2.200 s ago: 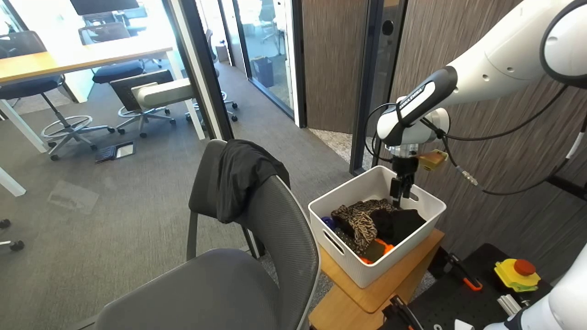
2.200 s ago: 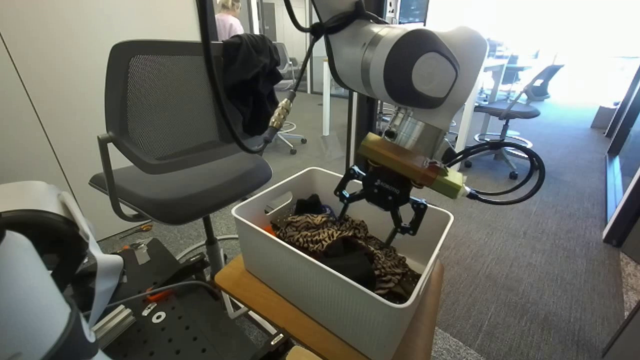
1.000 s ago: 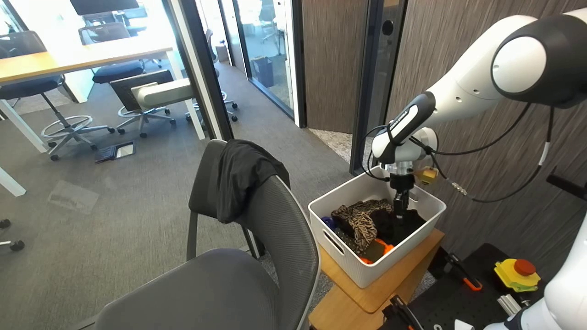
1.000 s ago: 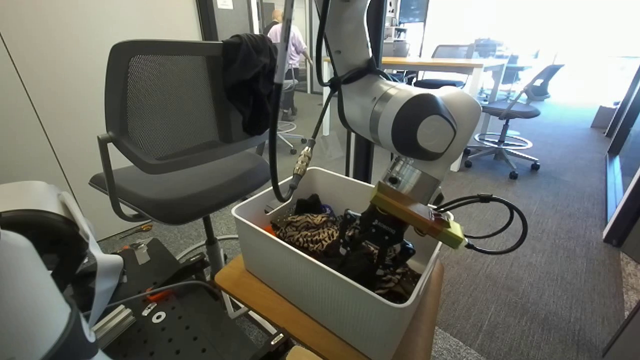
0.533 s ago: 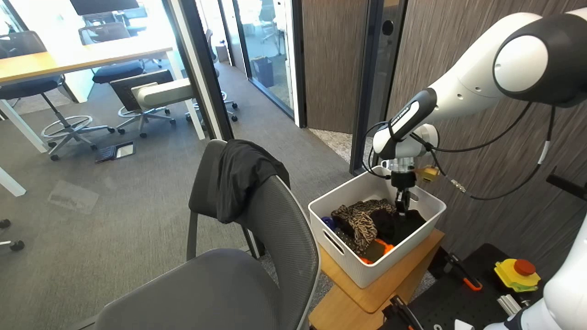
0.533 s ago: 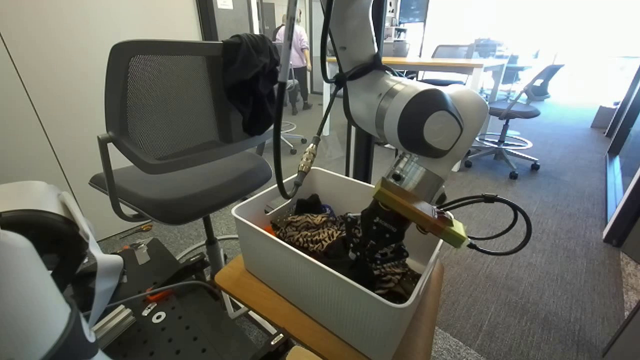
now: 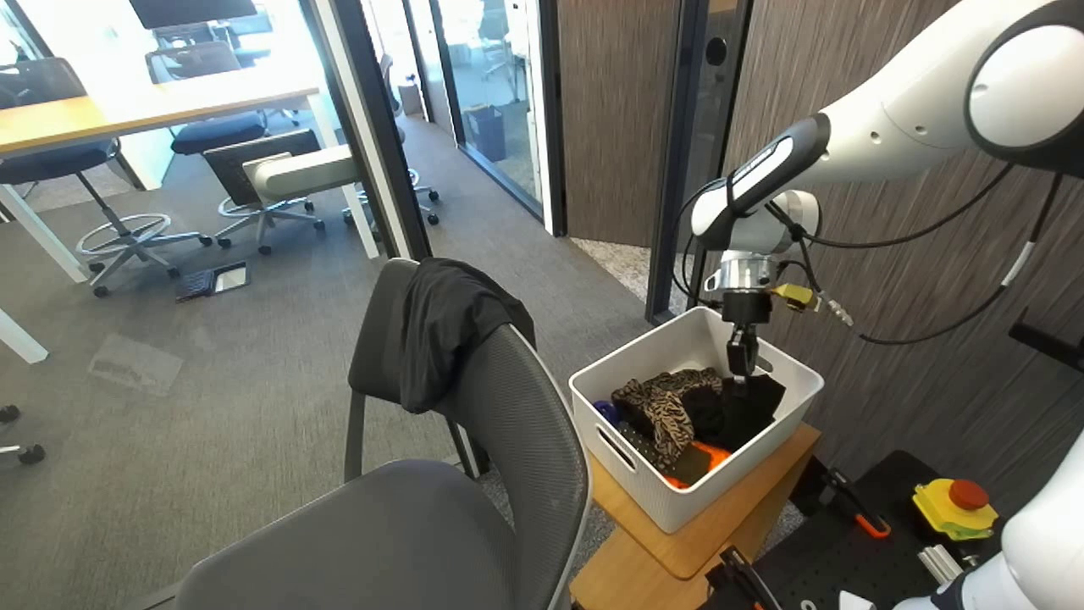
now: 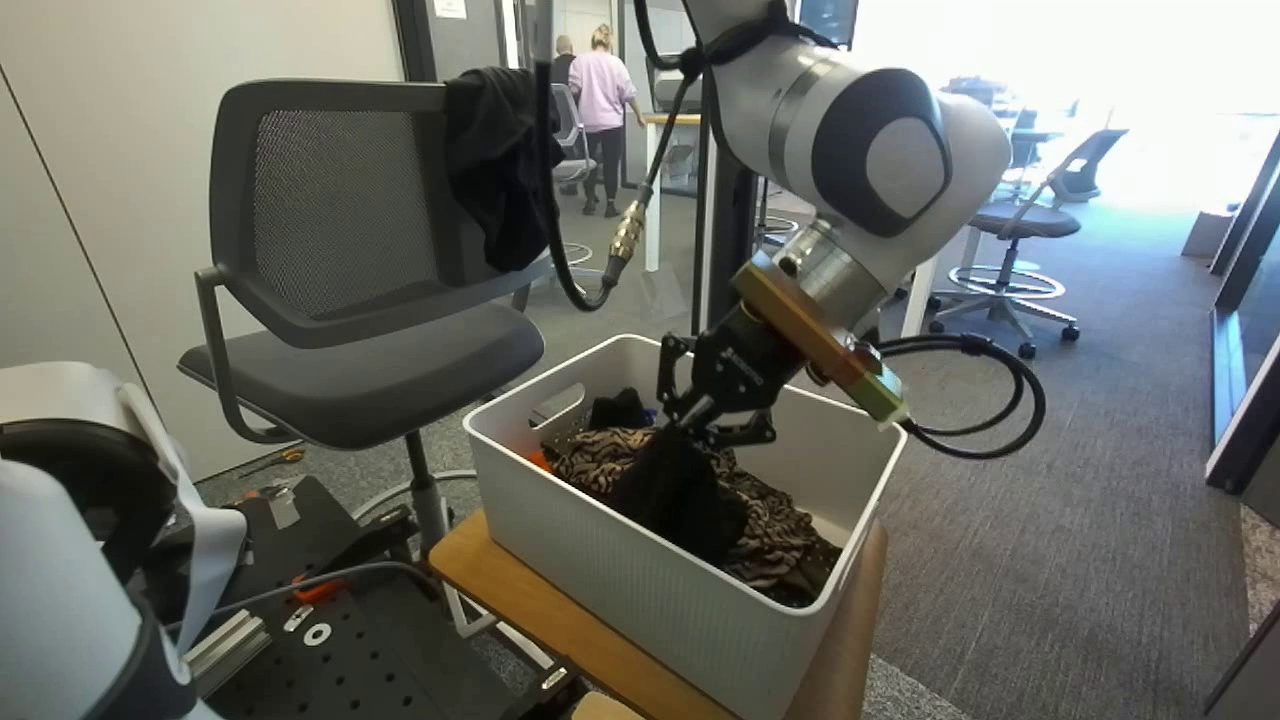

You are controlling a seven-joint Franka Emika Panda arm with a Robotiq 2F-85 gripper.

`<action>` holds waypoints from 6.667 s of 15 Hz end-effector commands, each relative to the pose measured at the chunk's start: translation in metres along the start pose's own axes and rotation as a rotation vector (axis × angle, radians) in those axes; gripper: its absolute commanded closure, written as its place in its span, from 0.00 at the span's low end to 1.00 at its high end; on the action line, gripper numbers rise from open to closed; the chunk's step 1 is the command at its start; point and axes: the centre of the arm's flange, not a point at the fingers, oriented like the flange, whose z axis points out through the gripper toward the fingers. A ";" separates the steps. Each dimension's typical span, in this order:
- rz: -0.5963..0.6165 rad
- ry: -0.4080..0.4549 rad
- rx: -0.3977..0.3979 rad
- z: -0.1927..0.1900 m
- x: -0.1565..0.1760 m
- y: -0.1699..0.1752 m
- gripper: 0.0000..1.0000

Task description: Put the black cloth on the head rest

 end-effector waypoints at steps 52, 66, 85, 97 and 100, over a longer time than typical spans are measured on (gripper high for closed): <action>-0.978 -0.558 -0.556 -0.018 0.143 -0.728 0.94; -0.896 -0.710 -0.423 0.017 0.218 -0.633 0.94; -0.896 -0.718 -0.435 0.005 0.202 -0.631 0.00; -0.787 -0.283 -0.611 -0.152 0.041 -0.650 0.00; -0.677 -0.154 -0.619 -0.198 -0.006 -0.617 0.00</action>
